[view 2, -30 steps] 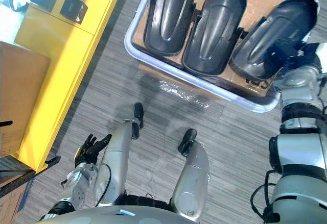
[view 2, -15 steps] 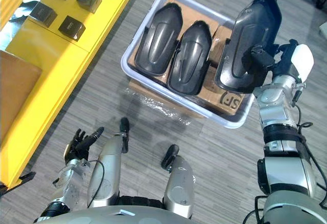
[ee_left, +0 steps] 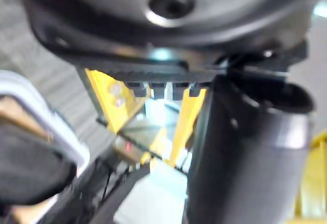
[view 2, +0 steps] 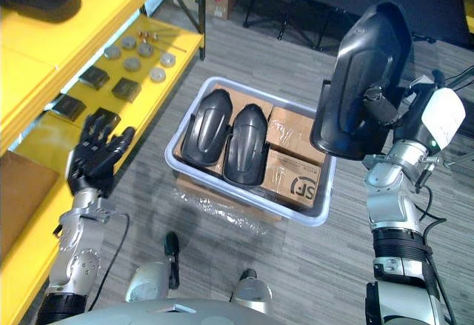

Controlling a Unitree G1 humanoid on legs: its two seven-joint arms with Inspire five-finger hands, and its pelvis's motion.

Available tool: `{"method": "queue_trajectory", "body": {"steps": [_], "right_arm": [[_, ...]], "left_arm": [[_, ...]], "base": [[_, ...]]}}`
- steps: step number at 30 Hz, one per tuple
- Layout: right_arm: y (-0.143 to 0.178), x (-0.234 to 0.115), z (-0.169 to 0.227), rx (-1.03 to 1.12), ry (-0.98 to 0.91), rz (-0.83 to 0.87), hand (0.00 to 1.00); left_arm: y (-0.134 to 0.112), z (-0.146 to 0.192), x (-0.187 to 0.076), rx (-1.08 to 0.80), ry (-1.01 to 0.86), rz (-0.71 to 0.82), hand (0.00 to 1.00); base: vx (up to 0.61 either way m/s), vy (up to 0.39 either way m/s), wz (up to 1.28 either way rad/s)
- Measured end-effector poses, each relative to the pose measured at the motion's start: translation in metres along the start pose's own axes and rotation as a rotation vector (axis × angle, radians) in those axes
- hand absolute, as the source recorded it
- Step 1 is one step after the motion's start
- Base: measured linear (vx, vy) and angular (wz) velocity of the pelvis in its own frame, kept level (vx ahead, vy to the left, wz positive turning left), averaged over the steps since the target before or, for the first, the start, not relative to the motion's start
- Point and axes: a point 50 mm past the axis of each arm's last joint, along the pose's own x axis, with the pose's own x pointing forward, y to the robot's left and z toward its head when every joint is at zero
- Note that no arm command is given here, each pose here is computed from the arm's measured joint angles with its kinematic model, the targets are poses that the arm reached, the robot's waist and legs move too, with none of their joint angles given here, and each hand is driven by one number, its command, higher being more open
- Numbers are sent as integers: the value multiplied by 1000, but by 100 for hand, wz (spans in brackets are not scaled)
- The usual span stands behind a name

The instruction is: Walk over and take three plastic housings, then place them on the shelf

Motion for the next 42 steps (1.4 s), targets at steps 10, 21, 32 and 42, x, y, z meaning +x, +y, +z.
{"method": "queue_trajectory", "body": {"steps": [10,21,32,42], "right_arm": [[11,-8,78,187,-397,14,0],[58,-48,121,360,-481,221,0],[99,-89,138,446,-442,423,0],[116,-124,126,485,-329,516,0]], "left_arm": [[-86,-30,21,-186,306,-432,100],[-116,-50,27,-225,435,-571,100],[-118,-44,35,-153,350,-450,100],[-111,-41,39,-89,289,-194,0]], "base": [[-61,22,-17],[-83,-1,-8],[-22,8,2],[-3,1,5]]}}
